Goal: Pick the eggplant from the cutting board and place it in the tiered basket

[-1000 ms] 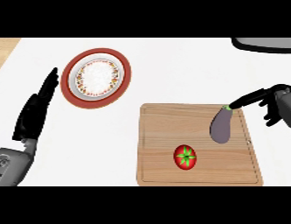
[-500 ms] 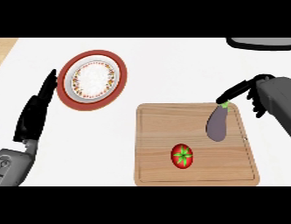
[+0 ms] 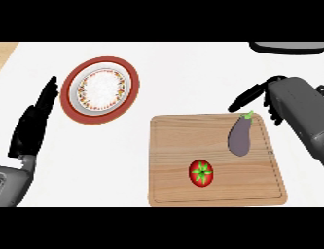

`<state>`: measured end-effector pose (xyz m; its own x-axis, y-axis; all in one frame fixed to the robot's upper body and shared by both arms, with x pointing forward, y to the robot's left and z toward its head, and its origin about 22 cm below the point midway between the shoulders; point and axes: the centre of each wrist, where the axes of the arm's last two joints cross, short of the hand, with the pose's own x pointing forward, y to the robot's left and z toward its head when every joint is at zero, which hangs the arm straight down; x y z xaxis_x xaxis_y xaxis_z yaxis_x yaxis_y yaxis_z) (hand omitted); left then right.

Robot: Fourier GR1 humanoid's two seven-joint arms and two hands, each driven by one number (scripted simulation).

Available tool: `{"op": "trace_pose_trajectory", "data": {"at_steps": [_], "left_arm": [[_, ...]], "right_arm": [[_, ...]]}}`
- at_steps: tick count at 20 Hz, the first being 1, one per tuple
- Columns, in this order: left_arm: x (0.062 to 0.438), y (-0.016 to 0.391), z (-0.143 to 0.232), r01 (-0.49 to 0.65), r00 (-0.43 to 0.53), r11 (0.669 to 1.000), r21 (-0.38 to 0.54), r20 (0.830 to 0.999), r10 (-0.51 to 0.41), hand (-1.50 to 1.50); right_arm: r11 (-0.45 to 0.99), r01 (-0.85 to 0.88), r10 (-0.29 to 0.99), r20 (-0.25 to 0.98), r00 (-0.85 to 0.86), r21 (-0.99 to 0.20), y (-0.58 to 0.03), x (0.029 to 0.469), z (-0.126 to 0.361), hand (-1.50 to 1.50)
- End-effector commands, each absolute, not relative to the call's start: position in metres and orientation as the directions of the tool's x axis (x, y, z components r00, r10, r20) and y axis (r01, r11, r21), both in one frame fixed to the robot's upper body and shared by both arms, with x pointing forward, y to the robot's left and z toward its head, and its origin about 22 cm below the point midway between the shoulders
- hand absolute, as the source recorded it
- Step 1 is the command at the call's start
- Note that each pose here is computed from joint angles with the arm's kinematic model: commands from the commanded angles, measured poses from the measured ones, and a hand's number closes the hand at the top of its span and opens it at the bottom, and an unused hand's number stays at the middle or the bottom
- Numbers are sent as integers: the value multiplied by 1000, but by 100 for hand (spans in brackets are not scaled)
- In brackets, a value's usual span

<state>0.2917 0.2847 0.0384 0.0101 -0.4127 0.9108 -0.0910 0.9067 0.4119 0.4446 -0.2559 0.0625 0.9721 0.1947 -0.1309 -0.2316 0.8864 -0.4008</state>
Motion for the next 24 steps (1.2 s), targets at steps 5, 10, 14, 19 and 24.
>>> {"op": "trace_pose_trajectory", "data": {"at_steps": [5, 10, 14, 19, 24], "left_arm": [[284, 287, 35, -86, 24, 910, 405, 914, -405, 0], [280, 295, 26, -107, 36, 906, 409, 913, -407, 0], [289, 295, 37, -129, 43, 899, 419, 908, -417, 0], [278, 294, 26, -110, 35, 912, 395, 919, -394, 0], [284, 283, 44, -97, 13, 911, 400, 916, -401, 0]], "right_arm": [[887, -293, 146, -386, 911, -356, -233, 453, 65, -150], [890, -300, 147, -407, 902, -344, -234, 448, 54, -150], [899, -291, 148, -399, 905, -328, -220, 448, 50, -150], [911, -289, 149, -418, 896, -294, -232, 443, 42, -150], [926, -262, 131, -419, 898, -273, -214, 432, 16, -150]]}}
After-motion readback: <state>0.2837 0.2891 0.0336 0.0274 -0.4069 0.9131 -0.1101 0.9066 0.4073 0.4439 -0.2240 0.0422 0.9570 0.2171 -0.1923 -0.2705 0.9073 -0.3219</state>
